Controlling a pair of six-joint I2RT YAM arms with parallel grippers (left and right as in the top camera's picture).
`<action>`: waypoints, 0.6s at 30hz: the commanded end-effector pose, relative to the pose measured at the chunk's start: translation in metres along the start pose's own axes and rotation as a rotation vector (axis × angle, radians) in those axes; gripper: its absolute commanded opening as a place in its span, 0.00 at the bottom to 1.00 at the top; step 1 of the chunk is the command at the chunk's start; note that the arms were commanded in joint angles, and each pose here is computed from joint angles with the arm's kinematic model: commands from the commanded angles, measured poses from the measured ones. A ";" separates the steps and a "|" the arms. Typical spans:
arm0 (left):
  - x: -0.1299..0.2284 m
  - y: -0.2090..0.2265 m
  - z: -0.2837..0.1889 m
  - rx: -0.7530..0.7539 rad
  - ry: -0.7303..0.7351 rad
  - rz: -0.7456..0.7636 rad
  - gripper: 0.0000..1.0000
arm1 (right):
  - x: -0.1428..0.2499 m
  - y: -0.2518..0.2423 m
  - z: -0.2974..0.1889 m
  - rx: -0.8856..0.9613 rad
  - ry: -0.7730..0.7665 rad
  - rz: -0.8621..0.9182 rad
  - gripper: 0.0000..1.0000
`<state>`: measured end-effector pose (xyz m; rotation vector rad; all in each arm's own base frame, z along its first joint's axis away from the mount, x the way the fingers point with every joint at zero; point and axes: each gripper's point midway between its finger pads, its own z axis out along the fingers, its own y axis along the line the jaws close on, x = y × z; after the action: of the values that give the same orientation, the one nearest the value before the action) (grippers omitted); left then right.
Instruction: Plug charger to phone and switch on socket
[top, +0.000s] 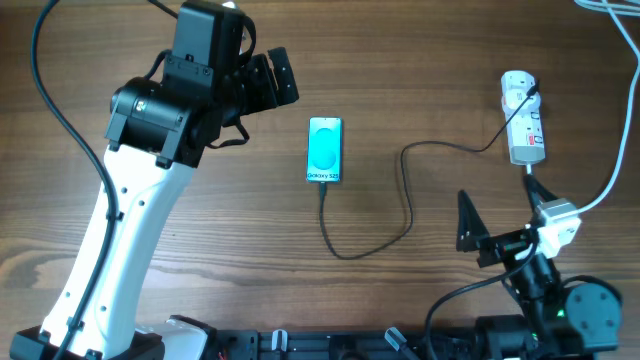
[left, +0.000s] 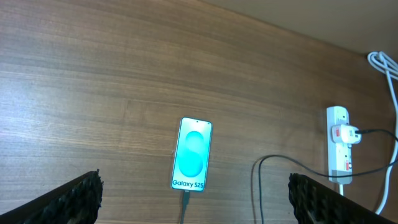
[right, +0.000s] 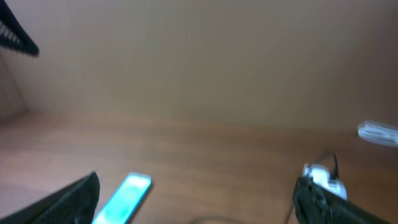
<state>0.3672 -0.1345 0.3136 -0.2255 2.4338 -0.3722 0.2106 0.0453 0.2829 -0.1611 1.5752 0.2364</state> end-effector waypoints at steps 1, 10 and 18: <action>-0.001 0.004 0.001 -0.015 -0.005 -0.012 1.00 | 0.016 0.004 0.003 -0.030 -0.064 -0.009 1.00; -0.001 0.004 0.001 -0.015 -0.005 -0.012 1.00 | 0.056 -0.004 0.022 -0.021 -0.123 -0.019 1.00; -0.001 0.004 0.001 -0.015 -0.005 -0.011 1.00 | 0.068 -0.013 0.028 0.024 -0.169 -0.026 1.00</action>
<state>0.3672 -0.1345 0.3137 -0.2255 2.4334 -0.3724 0.2387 0.0476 0.2136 -0.1682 1.4218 0.2266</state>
